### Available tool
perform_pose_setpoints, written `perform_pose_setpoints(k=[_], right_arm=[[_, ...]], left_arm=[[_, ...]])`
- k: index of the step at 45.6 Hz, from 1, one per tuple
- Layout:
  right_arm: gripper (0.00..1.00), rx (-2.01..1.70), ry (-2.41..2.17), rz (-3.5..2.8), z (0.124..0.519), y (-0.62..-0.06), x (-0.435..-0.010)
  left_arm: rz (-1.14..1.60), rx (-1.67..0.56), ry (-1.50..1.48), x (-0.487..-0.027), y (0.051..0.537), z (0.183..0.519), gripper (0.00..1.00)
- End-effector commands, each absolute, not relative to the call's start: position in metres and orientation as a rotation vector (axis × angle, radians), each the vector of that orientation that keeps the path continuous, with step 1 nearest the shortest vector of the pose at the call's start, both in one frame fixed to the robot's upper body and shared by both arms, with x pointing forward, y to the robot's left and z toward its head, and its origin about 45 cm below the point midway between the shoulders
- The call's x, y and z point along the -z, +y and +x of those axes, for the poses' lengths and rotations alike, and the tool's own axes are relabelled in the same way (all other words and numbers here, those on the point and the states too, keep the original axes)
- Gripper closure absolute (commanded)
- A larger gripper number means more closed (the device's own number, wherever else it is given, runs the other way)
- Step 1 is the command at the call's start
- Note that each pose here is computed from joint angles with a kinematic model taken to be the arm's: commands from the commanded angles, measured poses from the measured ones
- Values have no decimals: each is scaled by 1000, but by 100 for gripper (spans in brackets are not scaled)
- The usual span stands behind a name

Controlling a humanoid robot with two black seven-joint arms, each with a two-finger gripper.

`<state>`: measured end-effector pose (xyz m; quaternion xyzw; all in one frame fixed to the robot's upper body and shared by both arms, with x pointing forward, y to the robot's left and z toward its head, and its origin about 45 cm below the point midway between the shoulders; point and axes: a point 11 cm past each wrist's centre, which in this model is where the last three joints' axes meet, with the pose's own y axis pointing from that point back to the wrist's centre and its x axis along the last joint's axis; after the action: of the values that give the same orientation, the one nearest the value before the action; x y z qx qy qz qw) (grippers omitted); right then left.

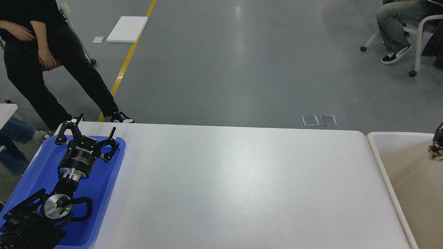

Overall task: Tidy desktop
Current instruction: 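Carry the paper ball with the right gripper over the white bin, then open the right gripper to drop the paper ball into the bin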

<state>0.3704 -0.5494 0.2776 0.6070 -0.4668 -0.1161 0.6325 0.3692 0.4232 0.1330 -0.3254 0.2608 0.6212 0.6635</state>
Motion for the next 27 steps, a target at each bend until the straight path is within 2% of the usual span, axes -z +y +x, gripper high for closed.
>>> perform_pose_setpoints(k=[1, 27], right_arm=[[100, 341, -1145, 1340, 353, -573, -247], [100, 397, -1402, 1158, 345, -589, -174]], left_arm=[[-738, -1405, 588, -133, 424, 369, 1], [-737, -1406, 589, -133, 424, 369, 1]])
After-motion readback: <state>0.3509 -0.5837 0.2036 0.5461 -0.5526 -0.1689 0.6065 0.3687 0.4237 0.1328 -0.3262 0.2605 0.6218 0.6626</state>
